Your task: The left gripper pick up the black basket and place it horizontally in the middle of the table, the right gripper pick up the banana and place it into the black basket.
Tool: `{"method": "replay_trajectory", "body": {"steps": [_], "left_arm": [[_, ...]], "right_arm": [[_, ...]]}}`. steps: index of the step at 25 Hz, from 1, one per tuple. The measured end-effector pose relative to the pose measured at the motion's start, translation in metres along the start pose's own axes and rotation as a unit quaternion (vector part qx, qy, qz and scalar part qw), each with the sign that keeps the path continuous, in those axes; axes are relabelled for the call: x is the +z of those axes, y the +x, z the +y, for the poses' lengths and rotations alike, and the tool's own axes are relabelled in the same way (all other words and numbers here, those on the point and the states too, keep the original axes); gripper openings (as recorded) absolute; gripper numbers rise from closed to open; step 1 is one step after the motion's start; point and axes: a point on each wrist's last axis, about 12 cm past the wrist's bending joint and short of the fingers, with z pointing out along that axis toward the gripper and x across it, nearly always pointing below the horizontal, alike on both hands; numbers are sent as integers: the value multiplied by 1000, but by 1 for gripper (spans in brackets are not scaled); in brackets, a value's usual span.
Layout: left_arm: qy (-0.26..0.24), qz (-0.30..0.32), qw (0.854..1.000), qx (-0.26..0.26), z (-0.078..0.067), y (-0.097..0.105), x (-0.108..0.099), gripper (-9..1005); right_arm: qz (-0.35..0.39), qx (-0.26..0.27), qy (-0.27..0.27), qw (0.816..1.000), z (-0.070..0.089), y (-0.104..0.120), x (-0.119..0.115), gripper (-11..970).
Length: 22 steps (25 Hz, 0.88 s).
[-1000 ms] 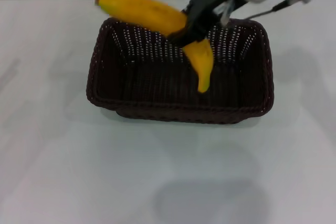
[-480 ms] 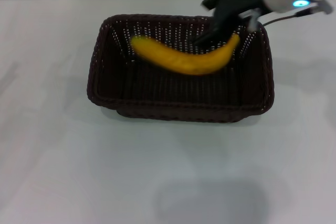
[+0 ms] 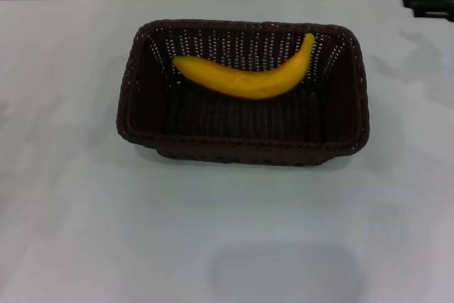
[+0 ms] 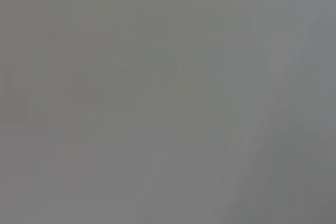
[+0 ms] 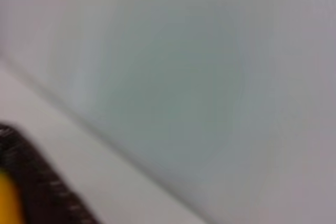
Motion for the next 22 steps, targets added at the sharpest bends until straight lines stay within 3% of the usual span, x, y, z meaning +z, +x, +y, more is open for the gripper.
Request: {"method": "replay_trajectory", "body": {"steps": [3,6,10,17,22], "left_arm": [[-22,-31,999,22,0,11,-12,880],[-34,-49,997,41,-2,18,-18,880],[-41,-55,996,62,-4,22,-24,880],[-40,-61,992,101,-9,29,-28,880],[-72,-68,990,99,-4,31,-34,880]], "right_arm": [[-53,43,26,997,-4,36,-5,874],[-85,63,39,994,1,65,-1,874],[-133,67,48,988,21,96,11,874],[-246,97,119,957,63,128,14,874],[-243,155,188,939,63,145,3,874]]}}
